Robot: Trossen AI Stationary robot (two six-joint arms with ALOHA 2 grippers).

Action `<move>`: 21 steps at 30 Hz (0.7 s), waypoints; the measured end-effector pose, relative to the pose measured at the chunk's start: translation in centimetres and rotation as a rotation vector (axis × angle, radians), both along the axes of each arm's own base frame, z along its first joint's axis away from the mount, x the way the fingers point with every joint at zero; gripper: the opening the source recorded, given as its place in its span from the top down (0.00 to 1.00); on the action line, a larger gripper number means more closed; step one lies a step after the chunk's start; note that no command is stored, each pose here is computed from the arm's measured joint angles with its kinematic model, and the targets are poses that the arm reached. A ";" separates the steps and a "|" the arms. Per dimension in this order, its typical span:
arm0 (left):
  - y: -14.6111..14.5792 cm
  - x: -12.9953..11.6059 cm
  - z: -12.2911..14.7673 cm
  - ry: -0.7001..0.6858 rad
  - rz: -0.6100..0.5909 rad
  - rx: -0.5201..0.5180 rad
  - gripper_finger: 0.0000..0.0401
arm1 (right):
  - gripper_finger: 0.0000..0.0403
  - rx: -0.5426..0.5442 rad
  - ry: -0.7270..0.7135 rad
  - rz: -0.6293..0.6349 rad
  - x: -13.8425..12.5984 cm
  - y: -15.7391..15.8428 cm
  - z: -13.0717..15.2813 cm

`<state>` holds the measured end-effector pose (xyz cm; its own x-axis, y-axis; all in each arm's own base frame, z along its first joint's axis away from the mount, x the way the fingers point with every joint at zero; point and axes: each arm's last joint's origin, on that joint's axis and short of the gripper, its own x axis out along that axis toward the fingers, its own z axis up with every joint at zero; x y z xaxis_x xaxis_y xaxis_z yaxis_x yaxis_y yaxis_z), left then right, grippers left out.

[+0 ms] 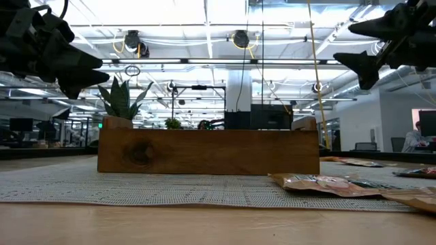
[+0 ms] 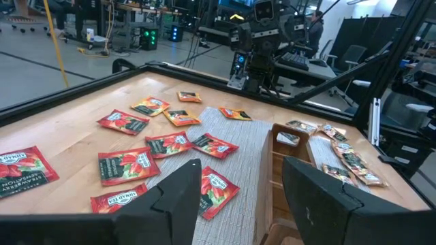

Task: Pick & Place Tea
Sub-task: Put the brown tea bag into the right compartment of the wood organizer

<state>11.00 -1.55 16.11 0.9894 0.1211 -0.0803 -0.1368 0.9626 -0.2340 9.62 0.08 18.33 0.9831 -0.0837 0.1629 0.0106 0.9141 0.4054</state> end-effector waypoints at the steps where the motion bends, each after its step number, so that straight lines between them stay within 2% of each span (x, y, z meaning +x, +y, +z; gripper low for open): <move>1: 0.0 0.0 0.0 0.000 0.000 0.000 0.49 | 0.31 -0.009 -0.005 -0.002 0.0 0.0 0.1; 3: 0.0 0.0 0.0 0.000 0.000 0.000 0.49 | 0.31 -0.035 -0.024 -0.009 0.0 0.0 0.3; 6: 0.0 0.0 0.0 0.000 0.000 0.000 0.49 | 0.31 -0.014 -0.043 -0.007 -0.1 0.0 0.5; 7: 0.0 0.0 0.0 0.000 0.000 0.000 0.49 | 0.31 -0.002 -0.020 -0.001 0.1 0.0 0.4; 9: 0.0 0.0 0.0 0.000 0.000 0.000 0.49 | 0.31 0.009 0.116 0.020 0.4 0.2 -0.2; 12: 0.0 0.0 0.0 0.000 0.001 0.000 0.49 | 0.31 0.021 0.236 0.014 0.9 0.4 2.4; 14: 0.0 0.0 0.0 0.000 0.000 0.000 0.49 | 0.31 0.049 0.397 0.007 1.7 0.7 3.3; 16: 0.0 0.0 0.0 -0.003 0.000 -0.001 0.49 | 0.31 0.086 0.641 0.014 2.7 1.1 3.1; 21: 0.0 0.0 0.1 -0.012 -0.001 -0.003 0.49 | 0.31 0.217 1.120 0.054 5.7 3.1 3.2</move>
